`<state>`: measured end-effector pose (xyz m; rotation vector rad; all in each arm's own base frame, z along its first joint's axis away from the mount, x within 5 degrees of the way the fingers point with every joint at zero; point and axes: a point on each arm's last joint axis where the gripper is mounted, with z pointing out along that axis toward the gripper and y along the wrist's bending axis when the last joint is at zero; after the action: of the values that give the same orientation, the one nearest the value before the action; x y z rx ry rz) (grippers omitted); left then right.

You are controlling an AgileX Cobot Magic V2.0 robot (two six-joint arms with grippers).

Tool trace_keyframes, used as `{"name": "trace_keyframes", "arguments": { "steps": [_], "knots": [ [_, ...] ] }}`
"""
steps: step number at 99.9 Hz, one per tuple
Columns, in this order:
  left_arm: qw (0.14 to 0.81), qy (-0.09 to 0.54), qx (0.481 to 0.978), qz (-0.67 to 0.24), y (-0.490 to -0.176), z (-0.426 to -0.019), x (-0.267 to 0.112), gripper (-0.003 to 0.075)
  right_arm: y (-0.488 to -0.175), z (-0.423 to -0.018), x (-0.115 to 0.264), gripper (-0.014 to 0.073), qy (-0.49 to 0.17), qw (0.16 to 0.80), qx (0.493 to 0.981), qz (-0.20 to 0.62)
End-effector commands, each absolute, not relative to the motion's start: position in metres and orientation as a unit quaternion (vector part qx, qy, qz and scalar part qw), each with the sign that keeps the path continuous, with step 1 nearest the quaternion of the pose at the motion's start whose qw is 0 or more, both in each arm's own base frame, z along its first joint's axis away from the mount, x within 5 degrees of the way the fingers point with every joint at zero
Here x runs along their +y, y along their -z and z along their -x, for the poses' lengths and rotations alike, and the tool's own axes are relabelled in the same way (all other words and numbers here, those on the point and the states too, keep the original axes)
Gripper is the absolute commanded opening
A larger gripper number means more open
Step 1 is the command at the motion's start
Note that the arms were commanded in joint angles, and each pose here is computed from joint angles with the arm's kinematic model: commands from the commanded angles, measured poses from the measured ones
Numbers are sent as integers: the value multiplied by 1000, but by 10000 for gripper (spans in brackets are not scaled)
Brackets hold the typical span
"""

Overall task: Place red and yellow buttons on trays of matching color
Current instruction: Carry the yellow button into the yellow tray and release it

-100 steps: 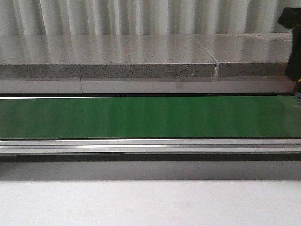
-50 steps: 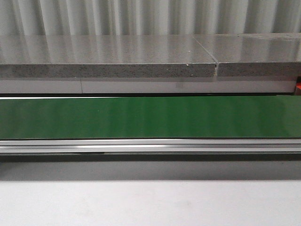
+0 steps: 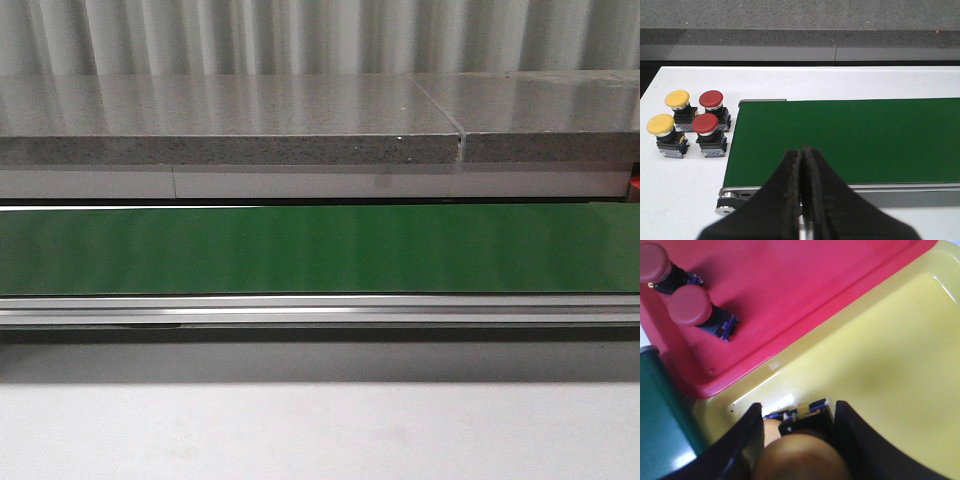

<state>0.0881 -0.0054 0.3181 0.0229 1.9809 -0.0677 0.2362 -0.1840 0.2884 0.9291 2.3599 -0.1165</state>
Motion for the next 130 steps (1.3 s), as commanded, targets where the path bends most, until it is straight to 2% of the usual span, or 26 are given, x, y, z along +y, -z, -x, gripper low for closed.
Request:
{"name": "trace_keyframes", "arguments": {
  "steps": [1,35,88,107,117,130],
  "knots": [
    [587,36,809,-8,-333,-90,-6,-20,-297,-243,-193,59,60,341,870,-351],
    [587,36,809,-8,-333,-90,-6,-20,-255,-265,-213,59,56,317,875,-363],
    [587,36,809,-8,-333,-90,-6,-20,-215,-279,-223,59,31,285,877,-386],
    [587,36,809,-8,-333,-90,-6,-20,-210,-280,-223,65,28,278,878,-388],
    [587,36,809,-8,-333,-90,-6,-20,-210,-280,-223,141,28,278,878,-388],
    [587,36,809,-8,-333,-90,-6,-20,-210,-280,-223,362,27,278,877,-391]
  ]
}}
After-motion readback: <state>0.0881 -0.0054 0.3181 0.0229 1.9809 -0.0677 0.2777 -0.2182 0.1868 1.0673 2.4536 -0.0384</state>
